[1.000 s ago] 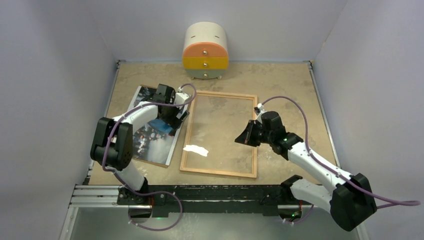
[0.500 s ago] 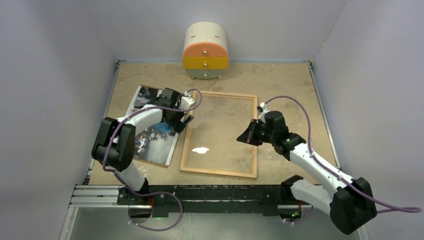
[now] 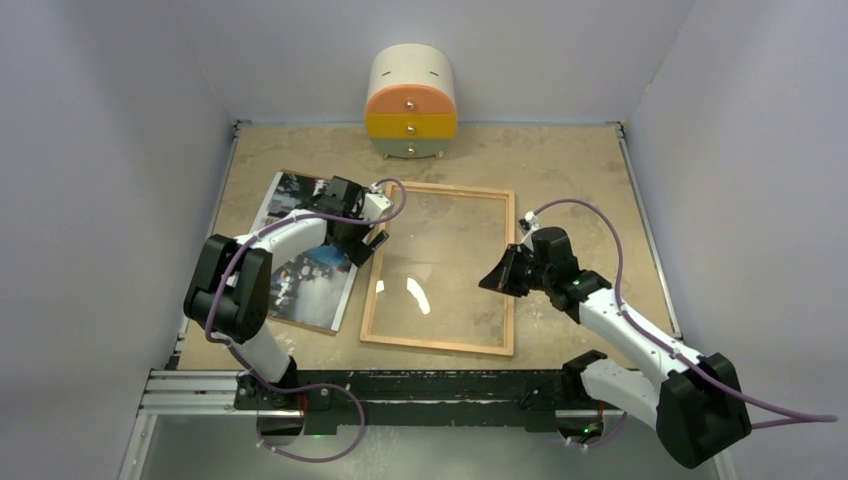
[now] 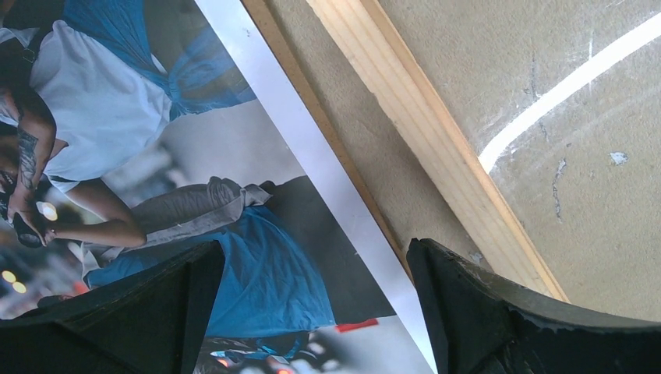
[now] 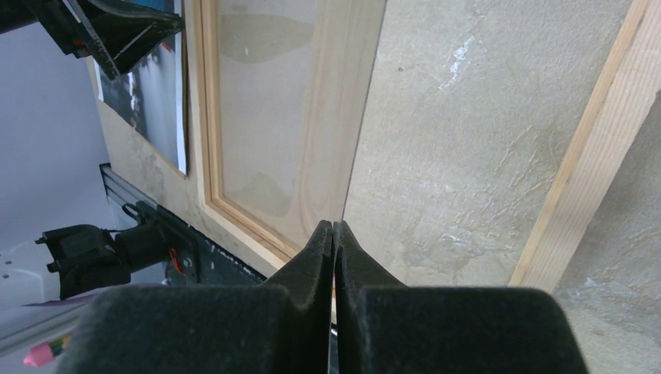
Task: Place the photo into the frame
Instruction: Place the photo frame item in the photo frame.
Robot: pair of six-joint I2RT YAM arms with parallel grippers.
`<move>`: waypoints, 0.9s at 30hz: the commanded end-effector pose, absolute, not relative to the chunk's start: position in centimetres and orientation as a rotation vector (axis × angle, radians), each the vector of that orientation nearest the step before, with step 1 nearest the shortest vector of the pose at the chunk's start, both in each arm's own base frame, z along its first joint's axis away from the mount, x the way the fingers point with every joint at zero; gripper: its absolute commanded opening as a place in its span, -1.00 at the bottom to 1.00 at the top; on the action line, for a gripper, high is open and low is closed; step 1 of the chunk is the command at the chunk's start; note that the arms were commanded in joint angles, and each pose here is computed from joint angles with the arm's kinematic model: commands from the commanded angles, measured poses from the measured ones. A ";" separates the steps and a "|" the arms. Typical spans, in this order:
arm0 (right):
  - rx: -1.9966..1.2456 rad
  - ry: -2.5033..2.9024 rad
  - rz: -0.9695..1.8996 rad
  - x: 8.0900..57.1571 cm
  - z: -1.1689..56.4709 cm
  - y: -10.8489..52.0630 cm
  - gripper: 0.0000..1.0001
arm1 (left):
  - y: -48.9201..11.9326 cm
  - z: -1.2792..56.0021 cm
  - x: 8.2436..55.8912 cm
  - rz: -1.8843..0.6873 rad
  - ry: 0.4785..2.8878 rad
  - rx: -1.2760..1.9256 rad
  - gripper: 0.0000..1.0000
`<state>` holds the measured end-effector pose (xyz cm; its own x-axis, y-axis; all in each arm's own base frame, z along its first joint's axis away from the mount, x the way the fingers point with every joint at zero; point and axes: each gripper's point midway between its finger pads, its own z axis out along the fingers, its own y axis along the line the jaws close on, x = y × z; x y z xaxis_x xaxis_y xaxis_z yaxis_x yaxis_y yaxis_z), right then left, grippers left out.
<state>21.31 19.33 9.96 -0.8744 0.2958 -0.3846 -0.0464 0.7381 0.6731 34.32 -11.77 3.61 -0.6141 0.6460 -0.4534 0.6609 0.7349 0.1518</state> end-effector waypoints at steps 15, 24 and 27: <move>0.153 2.400 1.010 21.7 10.8 19.6 -1.00 | -12.2 2.9 34.4 -0.029 2.433 1.020 0.92; 0.162 2.421 1.035 21.1 10.2 19.8 -1.00 | -12.7 2.5 34.0 -0.041 2.433 1.042 0.92; 0.180 2.419 1.092 20.8 10.1 20.3 -1.00 | -13.1 2.2 33.3 -0.061 2.433 1.061 0.91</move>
<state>21.08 19.53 9.81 -0.8701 0.2979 -0.3926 -0.0657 0.7194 0.6914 33.69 -12.45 2.65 -0.6046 0.6654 -0.4378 0.6808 0.7170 0.1497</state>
